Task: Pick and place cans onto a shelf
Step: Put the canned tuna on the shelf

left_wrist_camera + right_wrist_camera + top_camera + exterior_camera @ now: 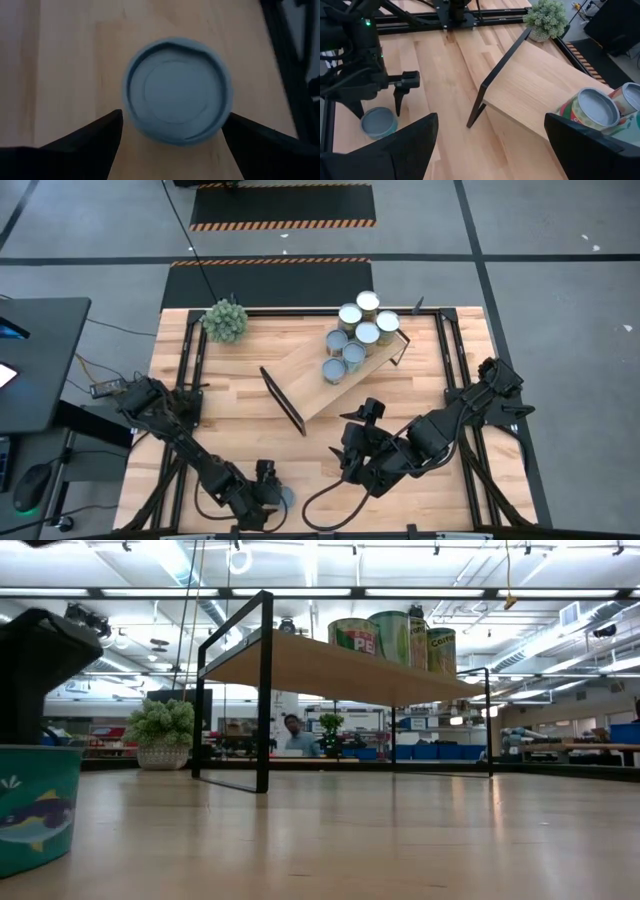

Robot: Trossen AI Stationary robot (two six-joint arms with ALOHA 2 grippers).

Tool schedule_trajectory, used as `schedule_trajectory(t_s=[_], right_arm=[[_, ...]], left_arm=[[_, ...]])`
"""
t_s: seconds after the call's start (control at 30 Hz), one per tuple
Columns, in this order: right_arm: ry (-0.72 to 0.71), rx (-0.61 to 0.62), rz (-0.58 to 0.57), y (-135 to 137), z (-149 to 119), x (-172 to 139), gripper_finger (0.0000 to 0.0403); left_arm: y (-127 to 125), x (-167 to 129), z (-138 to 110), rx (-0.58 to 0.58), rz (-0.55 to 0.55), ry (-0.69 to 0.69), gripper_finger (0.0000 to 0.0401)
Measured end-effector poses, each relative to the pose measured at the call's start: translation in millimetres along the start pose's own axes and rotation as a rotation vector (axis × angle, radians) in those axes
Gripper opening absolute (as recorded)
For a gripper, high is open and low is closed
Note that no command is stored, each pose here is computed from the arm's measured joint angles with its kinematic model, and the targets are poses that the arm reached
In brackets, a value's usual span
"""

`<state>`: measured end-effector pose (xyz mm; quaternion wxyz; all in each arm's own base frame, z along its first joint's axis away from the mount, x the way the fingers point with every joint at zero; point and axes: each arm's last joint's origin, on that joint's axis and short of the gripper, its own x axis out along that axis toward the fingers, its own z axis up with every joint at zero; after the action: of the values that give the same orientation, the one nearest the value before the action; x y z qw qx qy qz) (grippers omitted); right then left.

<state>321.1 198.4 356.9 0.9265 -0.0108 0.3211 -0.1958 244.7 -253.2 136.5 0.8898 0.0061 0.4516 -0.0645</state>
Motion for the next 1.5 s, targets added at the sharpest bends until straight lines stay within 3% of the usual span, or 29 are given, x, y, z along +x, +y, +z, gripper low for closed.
schedule_trajectory(t_s=[0.73, 1.03, 1.17, 1.3, 1.5], right_arm=[[0.000, -0.004, 0.002, 0.0, 0.3, 0.5, 0.0373], [0.003, -0.015, 0.001, -0.1, -0.1, 0.5, 0.0373], [0.004, -0.026, 0.000, -0.1, -0.1, 0.5, 0.0373], [0.011, -0.038, -0.006, -1.5, -0.9, -0.1, 0.0373], [0.014, -0.039, -0.013, -17.1, 3.2, -13.7, 0.0373]], left_arm=[[19.4, 9.6, 20.3, -0.068, 0.023, -0.069, 0.0342], [26.2, 13.0, 22.3, -0.068, -0.009, -0.021, 0.0292], [31.1, 14.5, 25.5, -0.083, -0.016, -0.014, 0.0290], [38.0, 9.1, 31.2, -0.098, -0.025, -0.012, 0.0292], [56.2, -25.0, 56.9, -0.180, -0.080, -0.091, 0.0292]])
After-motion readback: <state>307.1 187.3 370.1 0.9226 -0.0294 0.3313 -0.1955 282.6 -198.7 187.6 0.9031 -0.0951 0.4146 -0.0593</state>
